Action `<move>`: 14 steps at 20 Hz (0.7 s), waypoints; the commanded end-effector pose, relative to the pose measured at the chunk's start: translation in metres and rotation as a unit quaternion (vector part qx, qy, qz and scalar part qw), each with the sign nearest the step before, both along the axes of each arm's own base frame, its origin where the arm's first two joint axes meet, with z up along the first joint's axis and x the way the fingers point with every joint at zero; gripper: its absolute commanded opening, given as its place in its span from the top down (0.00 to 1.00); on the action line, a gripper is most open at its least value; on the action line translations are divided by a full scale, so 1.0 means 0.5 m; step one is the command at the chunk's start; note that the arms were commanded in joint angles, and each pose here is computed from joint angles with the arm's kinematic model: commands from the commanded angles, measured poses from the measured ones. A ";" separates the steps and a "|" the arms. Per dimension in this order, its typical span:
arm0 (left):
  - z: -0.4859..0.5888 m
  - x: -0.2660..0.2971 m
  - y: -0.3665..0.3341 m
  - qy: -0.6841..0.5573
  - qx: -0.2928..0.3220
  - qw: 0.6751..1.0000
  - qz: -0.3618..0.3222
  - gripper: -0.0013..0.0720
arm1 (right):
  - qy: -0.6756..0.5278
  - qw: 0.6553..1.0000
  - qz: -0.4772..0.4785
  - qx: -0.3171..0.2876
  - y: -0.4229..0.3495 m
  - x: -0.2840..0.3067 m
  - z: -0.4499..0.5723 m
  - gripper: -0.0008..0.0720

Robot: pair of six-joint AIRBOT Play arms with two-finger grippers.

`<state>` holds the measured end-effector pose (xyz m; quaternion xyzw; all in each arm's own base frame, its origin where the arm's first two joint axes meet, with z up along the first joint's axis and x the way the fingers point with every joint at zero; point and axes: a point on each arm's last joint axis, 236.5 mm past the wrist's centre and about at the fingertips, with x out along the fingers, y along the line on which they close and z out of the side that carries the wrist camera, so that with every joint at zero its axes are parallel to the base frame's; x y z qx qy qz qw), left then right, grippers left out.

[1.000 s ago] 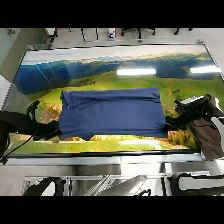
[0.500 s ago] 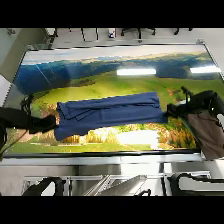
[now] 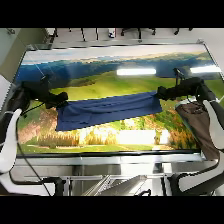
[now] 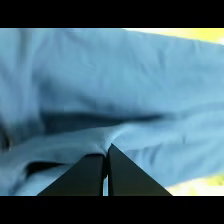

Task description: Fold the shirts.

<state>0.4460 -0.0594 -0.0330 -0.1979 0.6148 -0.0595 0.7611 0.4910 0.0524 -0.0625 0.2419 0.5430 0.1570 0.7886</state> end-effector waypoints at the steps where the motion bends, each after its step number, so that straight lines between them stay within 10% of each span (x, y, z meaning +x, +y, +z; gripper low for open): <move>1: -0.083 0.044 -0.007 0.028 0.002 1.000 -0.001 0.96 | 0.009 1.000 -0.002 -0.017 -0.009 0.022 -0.069 0.97; 11: -0.065 0.112 0.053 -0.003 0.055 0.998 0.025 0.96 | -0.013 0.999 0.000 -0.052 -0.048 0.043 -0.064 0.96; 14: -0.055 0.131 0.012 -0.015 0.053 0.998 0.005 0.96 | -0.011 0.999 0.013 -0.041 -0.037 0.039 -0.040 0.48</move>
